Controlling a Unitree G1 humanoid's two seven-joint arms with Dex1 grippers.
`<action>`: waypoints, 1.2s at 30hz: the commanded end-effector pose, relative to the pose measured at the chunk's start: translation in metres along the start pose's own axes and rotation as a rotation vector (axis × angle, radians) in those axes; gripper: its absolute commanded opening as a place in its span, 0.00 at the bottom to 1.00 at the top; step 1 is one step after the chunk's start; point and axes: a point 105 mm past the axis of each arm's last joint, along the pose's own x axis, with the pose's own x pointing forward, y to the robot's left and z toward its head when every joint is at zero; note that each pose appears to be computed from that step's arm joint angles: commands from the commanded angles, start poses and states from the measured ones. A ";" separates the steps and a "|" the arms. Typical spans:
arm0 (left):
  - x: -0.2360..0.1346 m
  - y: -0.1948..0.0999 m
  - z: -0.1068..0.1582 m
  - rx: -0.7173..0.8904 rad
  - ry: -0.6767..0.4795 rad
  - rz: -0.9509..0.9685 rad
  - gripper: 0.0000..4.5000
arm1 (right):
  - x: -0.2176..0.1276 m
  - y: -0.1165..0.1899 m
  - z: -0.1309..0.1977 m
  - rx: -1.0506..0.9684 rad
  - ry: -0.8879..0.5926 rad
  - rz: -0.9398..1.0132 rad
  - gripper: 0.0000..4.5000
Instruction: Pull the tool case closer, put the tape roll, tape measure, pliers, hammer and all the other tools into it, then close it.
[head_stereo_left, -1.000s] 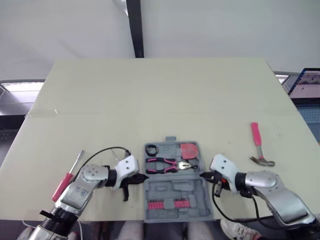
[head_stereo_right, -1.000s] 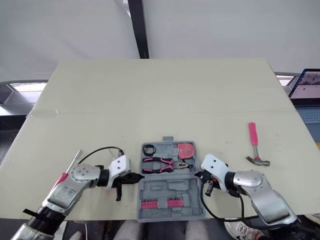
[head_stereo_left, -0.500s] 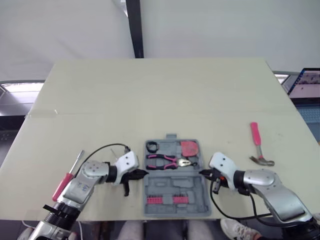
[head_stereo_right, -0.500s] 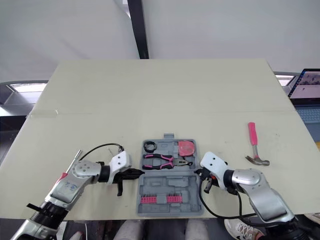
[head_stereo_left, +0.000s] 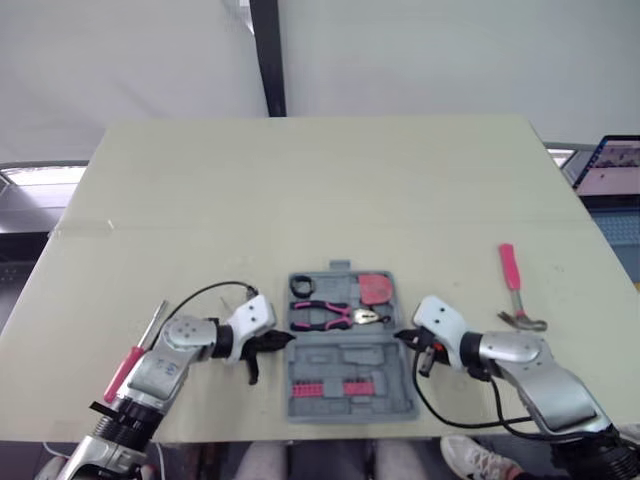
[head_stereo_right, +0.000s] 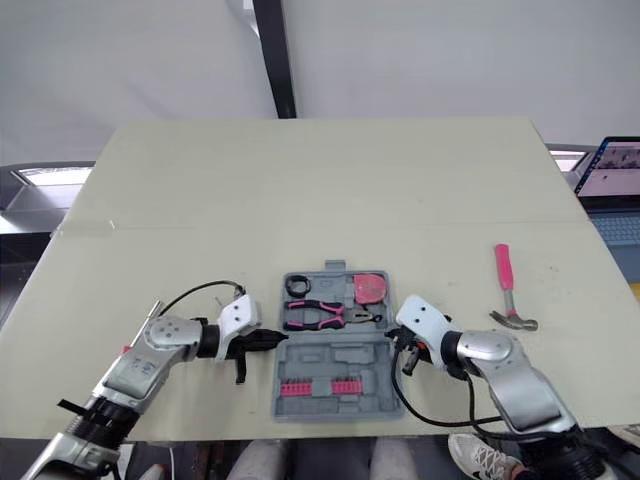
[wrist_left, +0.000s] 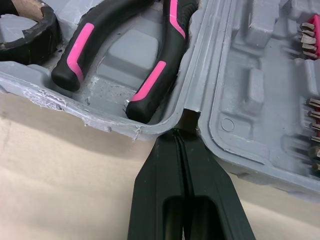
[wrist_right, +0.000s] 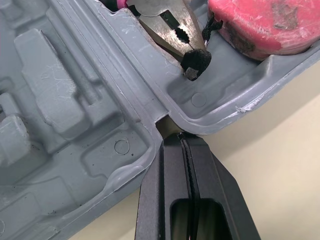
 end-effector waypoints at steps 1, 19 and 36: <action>-0.005 0.021 0.004 0.016 0.008 0.130 0.02 | 0.008 0.010 0.014 -0.032 -0.060 0.040 0.00; -0.004 0.023 0.005 0.007 0.001 0.151 0.02 | 0.010 0.008 0.017 -0.041 -0.067 0.037 0.00; -0.005 0.025 0.005 0.009 0.003 0.159 0.02 | 0.013 0.007 0.020 -0.042 -0.075 0.041 0.00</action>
